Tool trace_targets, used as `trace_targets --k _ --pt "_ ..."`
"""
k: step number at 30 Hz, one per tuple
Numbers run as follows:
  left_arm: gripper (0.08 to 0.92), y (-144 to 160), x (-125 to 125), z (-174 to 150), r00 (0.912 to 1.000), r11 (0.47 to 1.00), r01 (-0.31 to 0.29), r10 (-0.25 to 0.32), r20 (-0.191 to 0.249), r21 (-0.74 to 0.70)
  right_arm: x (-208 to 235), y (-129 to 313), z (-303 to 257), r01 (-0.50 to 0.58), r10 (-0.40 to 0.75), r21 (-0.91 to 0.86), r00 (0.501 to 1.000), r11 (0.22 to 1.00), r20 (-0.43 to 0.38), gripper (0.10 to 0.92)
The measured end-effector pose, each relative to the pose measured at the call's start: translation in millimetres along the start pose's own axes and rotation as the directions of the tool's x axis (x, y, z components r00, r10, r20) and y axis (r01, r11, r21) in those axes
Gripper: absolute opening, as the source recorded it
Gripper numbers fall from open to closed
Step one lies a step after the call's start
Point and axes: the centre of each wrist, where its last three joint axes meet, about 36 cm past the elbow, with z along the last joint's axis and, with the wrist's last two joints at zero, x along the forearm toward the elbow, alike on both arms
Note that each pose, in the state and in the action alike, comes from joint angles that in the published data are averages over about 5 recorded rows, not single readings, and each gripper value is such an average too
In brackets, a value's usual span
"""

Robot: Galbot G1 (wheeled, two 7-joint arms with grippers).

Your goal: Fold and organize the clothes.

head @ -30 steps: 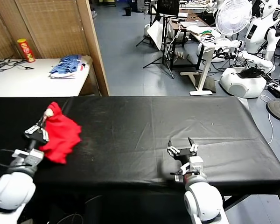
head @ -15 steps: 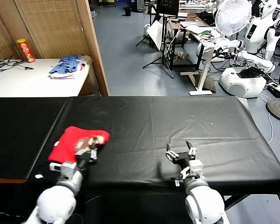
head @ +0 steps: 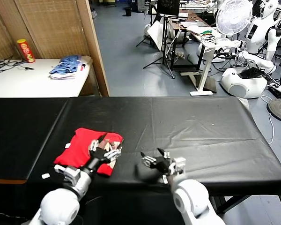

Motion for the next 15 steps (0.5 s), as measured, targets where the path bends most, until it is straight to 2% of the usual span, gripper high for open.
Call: trace_targets --k 4,11,13,15 --pt "0.796 3.0 6.7 -4.5 0.9997 1.000 0.018 -0.018 0.019 -0.020 -37.3 14.7 -4.3 0.065 -0.068 -0.105 0.997 0.992 -0.029 0.798" --pt "0.798 5.0 17.4 2.5 0.9968 0.997 0.076 -0.076 0.026 -0.016 -90.3 35.5 -12.7 0.132 -0.150 -0.229 0.987 0.964 -0.064 0.791" --pt "0.798 5.2 20.3 4.1 0.9957 0.996 0.090 -0.089 0.025 -0.011 -100.8 38.6 -14.3 0.139 -0.159 -0.237 0.985 0.962 -0.066 0.762" --pt "0.798 5.7 23.2 5.3 0.9947 0.995 0.100 -0.100 0.024 -0.008 -109.7 39.5 -14.5 0.144 -0.163 -0.223 0.984 0.964 -0.067 0.687"
